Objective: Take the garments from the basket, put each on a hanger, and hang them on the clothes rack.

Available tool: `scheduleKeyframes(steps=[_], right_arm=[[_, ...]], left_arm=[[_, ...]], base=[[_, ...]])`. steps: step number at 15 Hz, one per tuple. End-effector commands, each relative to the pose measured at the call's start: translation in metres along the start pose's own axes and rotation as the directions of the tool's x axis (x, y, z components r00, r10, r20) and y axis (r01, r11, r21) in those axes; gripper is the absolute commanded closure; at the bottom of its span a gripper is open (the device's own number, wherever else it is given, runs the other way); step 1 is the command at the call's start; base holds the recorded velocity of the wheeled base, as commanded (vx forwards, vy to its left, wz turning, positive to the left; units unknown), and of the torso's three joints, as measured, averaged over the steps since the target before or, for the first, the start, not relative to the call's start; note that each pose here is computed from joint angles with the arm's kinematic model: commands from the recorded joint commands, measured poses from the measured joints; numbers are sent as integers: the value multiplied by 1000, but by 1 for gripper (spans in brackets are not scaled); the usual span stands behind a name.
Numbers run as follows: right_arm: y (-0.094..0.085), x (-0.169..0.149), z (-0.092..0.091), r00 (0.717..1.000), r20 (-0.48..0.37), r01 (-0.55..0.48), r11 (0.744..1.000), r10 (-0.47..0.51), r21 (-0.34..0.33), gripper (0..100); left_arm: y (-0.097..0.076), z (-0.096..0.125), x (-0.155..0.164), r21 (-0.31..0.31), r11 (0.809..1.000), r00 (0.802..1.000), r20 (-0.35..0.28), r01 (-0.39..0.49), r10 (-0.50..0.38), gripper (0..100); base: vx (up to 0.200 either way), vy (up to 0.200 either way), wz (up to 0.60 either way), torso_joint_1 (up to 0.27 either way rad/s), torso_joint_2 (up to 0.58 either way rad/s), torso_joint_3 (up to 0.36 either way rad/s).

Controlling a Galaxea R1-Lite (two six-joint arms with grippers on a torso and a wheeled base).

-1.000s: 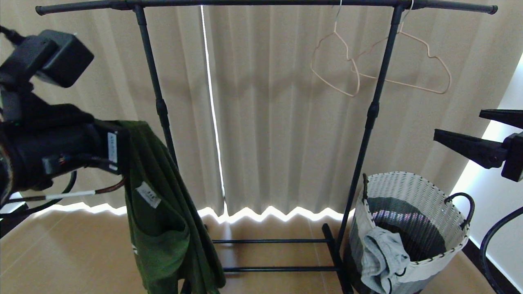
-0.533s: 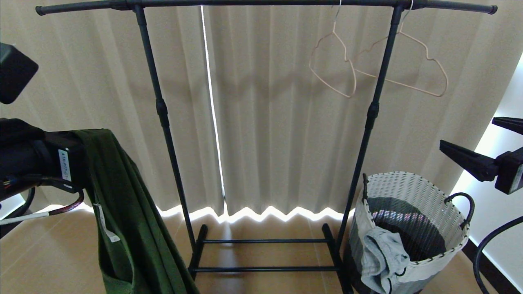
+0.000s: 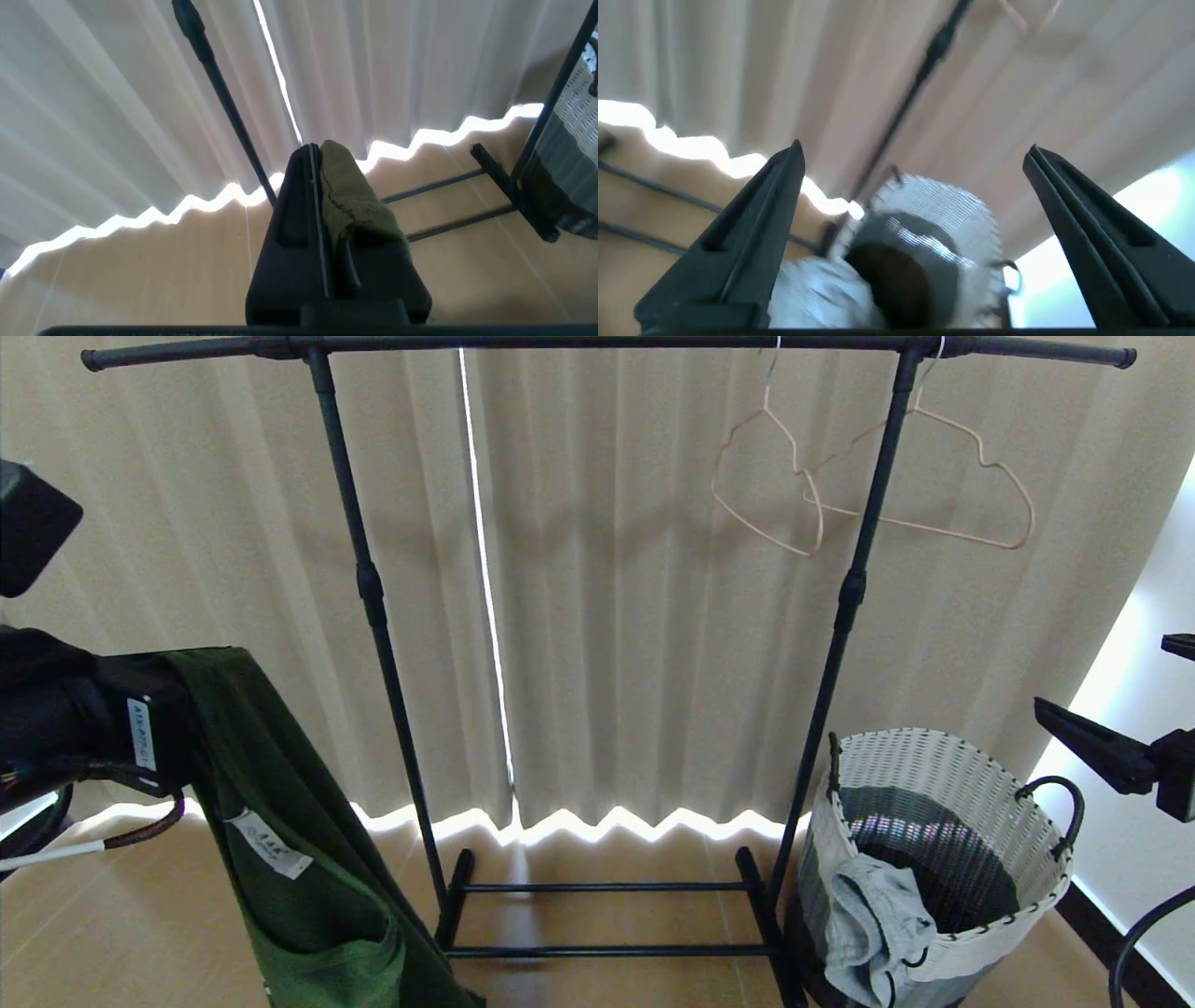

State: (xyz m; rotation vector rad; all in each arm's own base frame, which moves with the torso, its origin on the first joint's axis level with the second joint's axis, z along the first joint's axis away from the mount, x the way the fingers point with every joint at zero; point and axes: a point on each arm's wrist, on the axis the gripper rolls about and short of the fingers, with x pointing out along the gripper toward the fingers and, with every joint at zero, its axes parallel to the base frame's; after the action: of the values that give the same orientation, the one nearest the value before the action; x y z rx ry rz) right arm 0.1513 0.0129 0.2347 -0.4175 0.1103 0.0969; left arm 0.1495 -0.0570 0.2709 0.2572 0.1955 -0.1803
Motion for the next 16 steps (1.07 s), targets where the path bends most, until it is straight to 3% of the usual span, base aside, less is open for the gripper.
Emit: scheduleKeyframes(steps=[1, 4, 12, 16], right_arm=[[-3, -7, -2, 1000, 5, 27, 1000, -27, -3, 0], [-7, -7, -3, 999, -2, 45, 999, -45, 1, 0], [-6, -8, -3, 999, 0, 45, 999, -45, 2, 0], [-6, -7, -5, 999, -8, 41, 999, -41, 4, 0]], left_arm=[[0, -7, -4, 3, 1000, 1000, -8, 0, 0, 100], [-3, -18, -3, 11, 1000, 999, -43, 8, -8, 100], [-2, -20, -9, 19, 1000, 999, -33, 11, -11, 100], [-3, -24, -10, 23, 1000, 999, -42, 12, -11, 100]], base=[[0, 0, 0, 0, 0, 0], [0, 0, 0, 0, 0, 0], [0, 0, 0, 0, 0, 0], [0, 0, 0, 50, -222, -251]])
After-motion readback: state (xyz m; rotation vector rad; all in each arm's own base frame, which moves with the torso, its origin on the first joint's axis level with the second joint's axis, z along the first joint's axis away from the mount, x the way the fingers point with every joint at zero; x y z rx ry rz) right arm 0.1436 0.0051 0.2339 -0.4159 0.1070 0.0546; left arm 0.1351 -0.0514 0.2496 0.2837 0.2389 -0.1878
